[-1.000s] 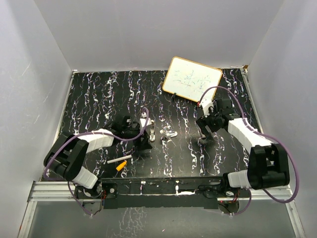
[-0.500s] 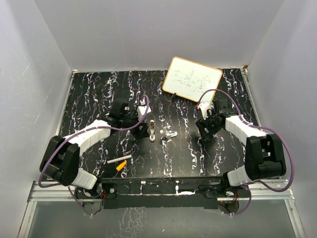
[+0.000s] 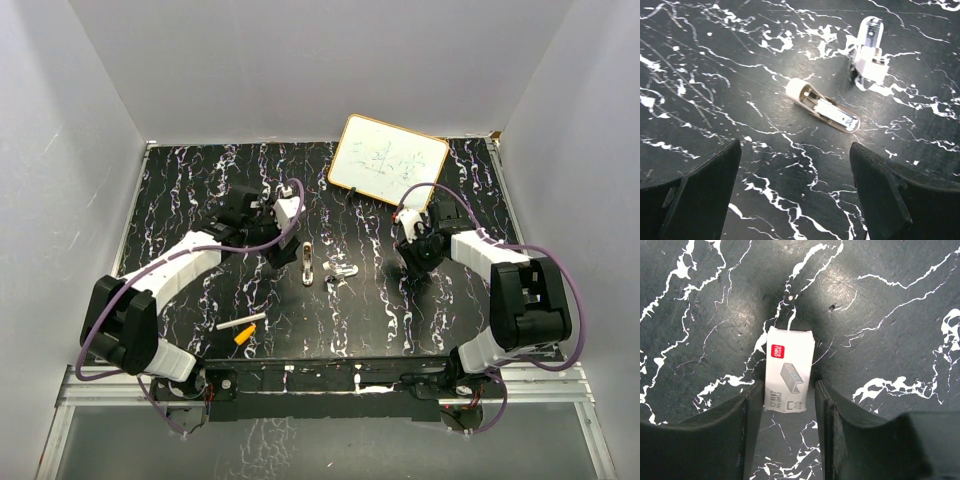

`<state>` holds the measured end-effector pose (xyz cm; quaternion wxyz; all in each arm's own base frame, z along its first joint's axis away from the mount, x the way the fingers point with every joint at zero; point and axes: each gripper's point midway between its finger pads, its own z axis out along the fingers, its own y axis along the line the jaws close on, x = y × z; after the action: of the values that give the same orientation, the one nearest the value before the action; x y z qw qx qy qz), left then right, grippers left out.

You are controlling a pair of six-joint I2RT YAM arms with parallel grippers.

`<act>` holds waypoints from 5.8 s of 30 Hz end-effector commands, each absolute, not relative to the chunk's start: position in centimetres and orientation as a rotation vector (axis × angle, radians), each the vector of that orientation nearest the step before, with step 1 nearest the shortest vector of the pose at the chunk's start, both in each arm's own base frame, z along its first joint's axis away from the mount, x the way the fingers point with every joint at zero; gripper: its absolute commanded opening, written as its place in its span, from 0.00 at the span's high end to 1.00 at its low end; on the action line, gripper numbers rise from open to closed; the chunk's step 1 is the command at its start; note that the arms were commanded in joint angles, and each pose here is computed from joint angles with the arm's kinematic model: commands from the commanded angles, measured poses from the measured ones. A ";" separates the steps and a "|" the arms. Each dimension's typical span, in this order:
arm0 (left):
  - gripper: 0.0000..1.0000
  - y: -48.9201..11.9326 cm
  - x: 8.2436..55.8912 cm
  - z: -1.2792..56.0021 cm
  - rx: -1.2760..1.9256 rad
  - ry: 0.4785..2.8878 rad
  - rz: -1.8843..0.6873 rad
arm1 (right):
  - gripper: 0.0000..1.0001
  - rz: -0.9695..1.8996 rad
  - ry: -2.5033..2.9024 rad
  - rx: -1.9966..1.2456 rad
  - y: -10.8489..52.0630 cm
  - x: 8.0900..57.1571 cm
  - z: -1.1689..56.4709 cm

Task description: Load the staples into the stapler

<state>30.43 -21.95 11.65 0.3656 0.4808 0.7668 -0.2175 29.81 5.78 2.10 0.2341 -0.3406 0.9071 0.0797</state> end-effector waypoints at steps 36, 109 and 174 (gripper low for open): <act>0.57 -37.4 27.9 18.4 0.724 2.192 -1.539 | 0.73 0.621 1.727 -1.396 18.3 26.9 14.9; 0.79 -39.2 24.3 13.4 0.769 2.316 -1.626 | 0.64 0.612 1.687 -1.288 20.8 29.0 17.6; 0.23 -29.3 28.5 18.4 1.064 1.906 -1.058 | 0.24 0.466 1.908 -1.629 18.1 22.2 7.7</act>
<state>30.57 -27.33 17.37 0.3445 0.3418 0.7815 -0.3922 21.82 19.17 5.06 0.2650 -0.6424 0.7041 0.1461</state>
